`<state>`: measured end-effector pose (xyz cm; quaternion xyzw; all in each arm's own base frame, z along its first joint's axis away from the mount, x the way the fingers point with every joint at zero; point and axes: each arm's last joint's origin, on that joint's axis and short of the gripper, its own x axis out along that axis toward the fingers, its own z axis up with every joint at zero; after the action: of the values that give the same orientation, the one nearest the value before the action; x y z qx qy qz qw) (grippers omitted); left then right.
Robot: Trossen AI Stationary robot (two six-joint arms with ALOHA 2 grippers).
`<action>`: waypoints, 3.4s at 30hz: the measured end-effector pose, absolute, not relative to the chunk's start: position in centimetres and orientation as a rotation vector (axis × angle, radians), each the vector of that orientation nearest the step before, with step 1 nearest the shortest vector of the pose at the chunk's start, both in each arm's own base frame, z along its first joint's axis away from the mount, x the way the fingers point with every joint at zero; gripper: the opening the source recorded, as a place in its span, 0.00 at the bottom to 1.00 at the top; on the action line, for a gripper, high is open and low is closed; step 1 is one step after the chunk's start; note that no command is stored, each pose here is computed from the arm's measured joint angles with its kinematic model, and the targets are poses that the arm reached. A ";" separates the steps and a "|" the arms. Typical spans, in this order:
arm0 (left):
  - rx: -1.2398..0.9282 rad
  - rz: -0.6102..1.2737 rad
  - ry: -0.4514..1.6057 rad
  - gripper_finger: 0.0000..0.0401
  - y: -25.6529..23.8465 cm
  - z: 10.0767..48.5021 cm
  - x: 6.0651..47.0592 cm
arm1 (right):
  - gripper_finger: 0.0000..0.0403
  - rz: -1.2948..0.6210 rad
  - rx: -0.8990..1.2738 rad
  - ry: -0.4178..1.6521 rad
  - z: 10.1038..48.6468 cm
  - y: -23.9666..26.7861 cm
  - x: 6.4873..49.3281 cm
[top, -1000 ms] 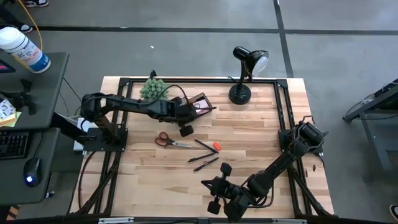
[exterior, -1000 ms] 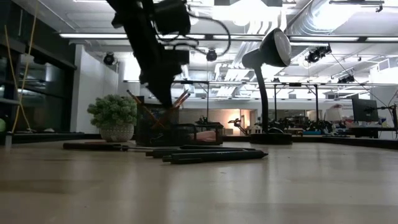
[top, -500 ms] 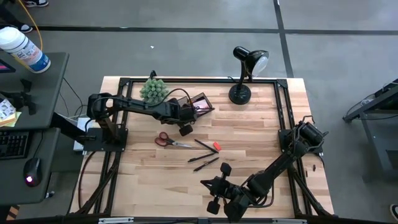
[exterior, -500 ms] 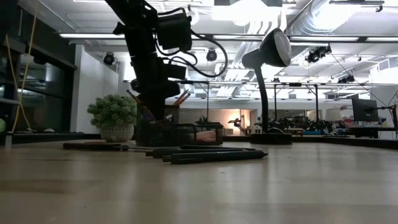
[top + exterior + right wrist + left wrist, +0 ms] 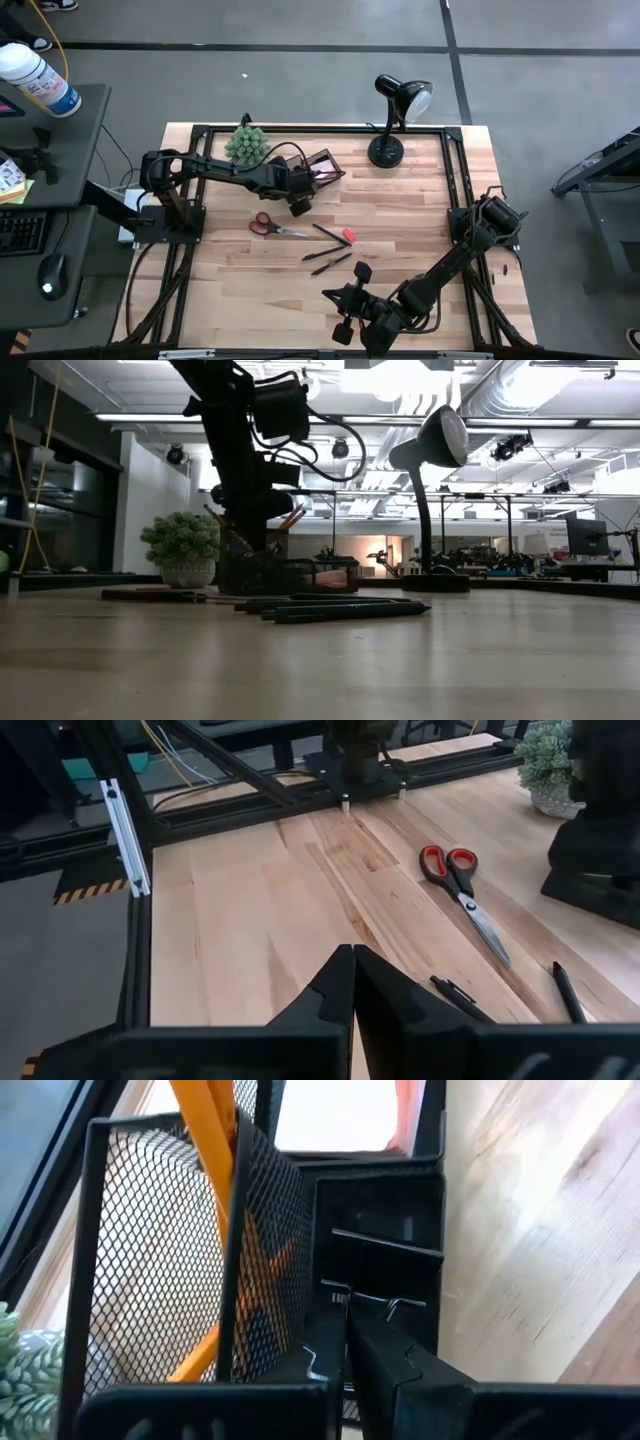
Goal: Pick and place office supplies into organizer
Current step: Put the black binder clip into the black desk organizer, then put the black scissor into the black desk organizer
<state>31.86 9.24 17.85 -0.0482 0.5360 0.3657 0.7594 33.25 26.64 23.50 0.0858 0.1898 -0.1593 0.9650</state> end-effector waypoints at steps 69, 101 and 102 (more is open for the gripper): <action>0.303 -0.137 1.321 0.25 1.4 18.8 23.0 | 0.01 -0.293 0.123 0.413 23.0 29.2 30.2; 0.213 -0.154 1.330 0.25 3.9 15.6 20.7 | 0.01 -0.294 0.163 0.443 22.9 27.6 31.9; 0.219 -0.159 1.330 0.25 3.9 15.6 20.7 | 0.01 -0.294 0.164 0.443 22.9 27.6 31.9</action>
<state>20.70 3.88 15.63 0.1015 0.6150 -0.0735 0.7785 31.95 27.57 22.93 0.0808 0.2188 -0.1450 0.9615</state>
